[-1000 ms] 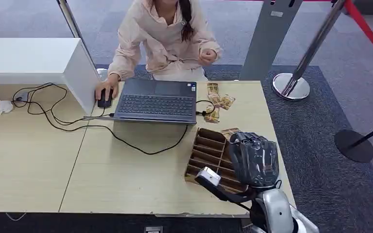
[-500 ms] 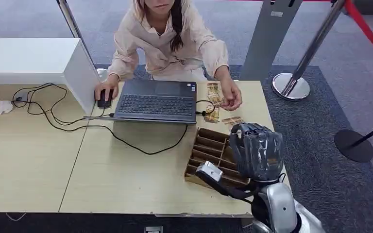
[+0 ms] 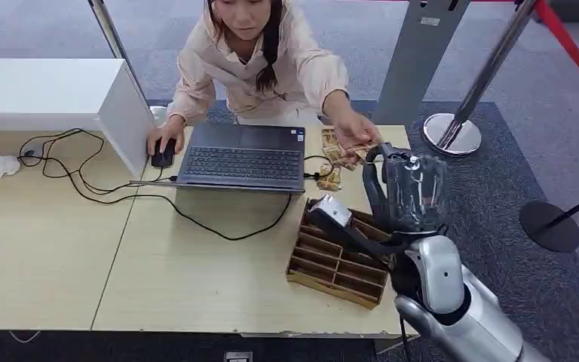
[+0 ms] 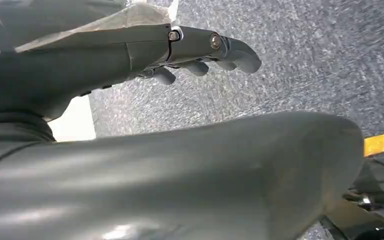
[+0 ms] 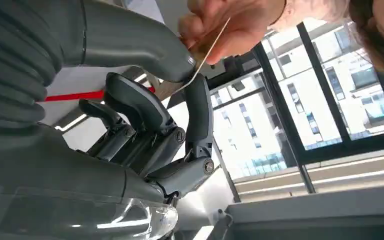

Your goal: Pass the card to the sensor for recognition and then transmit it.

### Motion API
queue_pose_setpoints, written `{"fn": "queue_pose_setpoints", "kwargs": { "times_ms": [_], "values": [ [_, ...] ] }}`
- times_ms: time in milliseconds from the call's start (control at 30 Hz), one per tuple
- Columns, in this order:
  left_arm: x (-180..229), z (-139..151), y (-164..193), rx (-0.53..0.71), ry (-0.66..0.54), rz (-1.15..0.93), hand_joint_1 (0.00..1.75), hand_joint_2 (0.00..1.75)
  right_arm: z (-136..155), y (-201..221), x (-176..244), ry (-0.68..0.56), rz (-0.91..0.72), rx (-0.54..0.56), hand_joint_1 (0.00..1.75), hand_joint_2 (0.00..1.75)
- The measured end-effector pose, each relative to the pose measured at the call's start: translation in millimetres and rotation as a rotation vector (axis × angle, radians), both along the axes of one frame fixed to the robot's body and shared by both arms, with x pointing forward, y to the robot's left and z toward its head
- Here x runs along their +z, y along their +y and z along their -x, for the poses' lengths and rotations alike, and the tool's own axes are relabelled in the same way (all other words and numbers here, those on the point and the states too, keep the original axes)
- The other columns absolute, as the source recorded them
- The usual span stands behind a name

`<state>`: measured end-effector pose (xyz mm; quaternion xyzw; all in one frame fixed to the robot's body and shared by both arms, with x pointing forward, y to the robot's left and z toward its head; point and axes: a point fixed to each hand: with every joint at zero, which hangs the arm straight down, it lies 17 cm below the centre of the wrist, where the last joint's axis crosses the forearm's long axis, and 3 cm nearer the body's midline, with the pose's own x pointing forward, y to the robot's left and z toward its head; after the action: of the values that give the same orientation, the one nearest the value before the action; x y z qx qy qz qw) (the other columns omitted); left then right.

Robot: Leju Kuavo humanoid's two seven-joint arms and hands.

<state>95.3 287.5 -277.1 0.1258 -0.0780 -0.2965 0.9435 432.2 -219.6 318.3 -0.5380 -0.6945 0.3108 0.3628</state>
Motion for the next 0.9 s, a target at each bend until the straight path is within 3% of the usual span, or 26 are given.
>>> {"fn": "queue_pose_setpoints", "kwargs": {
  "times_ms": [333, 367, 400, 433, 467, 700, 900],
  "values": [
    [1, -5, -2, -0.022, -0.006, 0.004, 0.0, 0.0, -41, -11, -18, 0.079, 0.016, -0.043, 1.75, 1.75],
    [1, -5, -2, -0.022, -0.006, 0.004, 0.0, 0.0, -44, -12, -21, 0.087, 0.017, -0.046, 1.43, 1.75],
    [1, -5, -2, -0.023, -0.005, 0.004, 0.0, 0.0, -46, -13, -25, 0.095, 0.019, -0.049, 0.51, 1.75],
    [1, -5, -1, -0.022, -0.003, 0.002, 0.0, 0.0, -48, -13, -29, 0.103, 0.019, -0.051, 0.16, 1.75],
    [1, -4, -2, -0.022, -0.002, 0.002, 0.0, 0.0, -49, -13, -33, 0.112, 0.018, -0.052, 0.0, 1.75],
    [1, -3, -1, -0.018, 0.006, -0.004, 0.0, 0.0, -56, -15, -55, 0.141, 0.006, -0.06, 0.0, 1.75],
    [0, -1, 0, -0.002, 0.013, -0.009, 0.0, 0.0, -51, -10, -45, 0.093, -0.015, -0.045, 0.0, 1.75]
  ]
}}
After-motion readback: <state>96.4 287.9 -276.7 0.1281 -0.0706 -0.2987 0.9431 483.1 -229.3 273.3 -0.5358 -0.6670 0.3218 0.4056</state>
